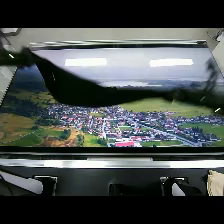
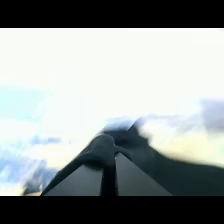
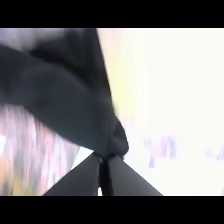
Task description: Fold the clothes and pants, and hang the long-sleeved shirts on hangers.
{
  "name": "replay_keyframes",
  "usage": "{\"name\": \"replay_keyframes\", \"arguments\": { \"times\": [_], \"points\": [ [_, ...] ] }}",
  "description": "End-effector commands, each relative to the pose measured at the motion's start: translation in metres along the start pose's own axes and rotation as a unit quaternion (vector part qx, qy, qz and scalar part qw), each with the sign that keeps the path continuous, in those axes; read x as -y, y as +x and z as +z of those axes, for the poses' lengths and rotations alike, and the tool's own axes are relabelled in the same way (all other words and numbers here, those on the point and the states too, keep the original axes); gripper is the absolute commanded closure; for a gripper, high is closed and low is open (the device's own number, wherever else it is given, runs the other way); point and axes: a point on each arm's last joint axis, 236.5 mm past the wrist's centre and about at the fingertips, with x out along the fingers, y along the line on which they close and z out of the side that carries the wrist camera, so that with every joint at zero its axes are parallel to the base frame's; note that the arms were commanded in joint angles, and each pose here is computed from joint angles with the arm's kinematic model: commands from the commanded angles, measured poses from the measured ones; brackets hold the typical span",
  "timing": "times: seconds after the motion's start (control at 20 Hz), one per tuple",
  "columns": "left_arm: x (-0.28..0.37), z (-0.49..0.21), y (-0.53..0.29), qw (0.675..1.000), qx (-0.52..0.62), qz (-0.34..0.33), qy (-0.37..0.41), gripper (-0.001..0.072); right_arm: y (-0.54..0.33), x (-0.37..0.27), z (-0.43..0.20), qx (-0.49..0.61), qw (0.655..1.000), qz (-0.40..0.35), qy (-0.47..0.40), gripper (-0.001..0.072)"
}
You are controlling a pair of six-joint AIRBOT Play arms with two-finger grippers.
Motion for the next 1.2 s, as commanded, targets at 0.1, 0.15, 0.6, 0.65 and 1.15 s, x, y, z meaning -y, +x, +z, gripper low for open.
{"name": "replay_keyframes", "arguments": {
  "times": [0.1, 0.15, 0.6, 0.65, 1.15],
  "points": [
    [0.184, 0.028, -0.161, 0.977, 0.163, -0.032, 0.135, 0.0689, -0.155, -0.123, 0.159, 0.224, 0.953, -0.026, -0.202, 0.0677],
    [0.214, 0.016, -0.193, 0.969, 0.185, -0.027, 0.161, 0.0690, -0.179, -0.143, 0.162, 0.239, 0.944, -0.030, -0.224, 0.0677],
    [0.223, -0.068, -0.316, 0.948, 0.225, 0.177, 0.142, 0.0691, -0.291, -0.210, 0.134, 0.325, 0.927, -0.048, -0.182, 0.0678],
    [0.207, -0.072, -0.301, 0.956, 0.191, 0.182, 0.126, 0.0691, -0.280, -0.202, 0.134, 0.307, 0.936, -0.047, -0.167, 0.0678],
    [-0.078, -0.158, -0.019, 0.968, -0.086, 0.214, -0.096, 0.0690, 0.028, 0.037, 0.013, -0.158, 0.981, -0.089, 0.064, 0.0676]
  ]
}}
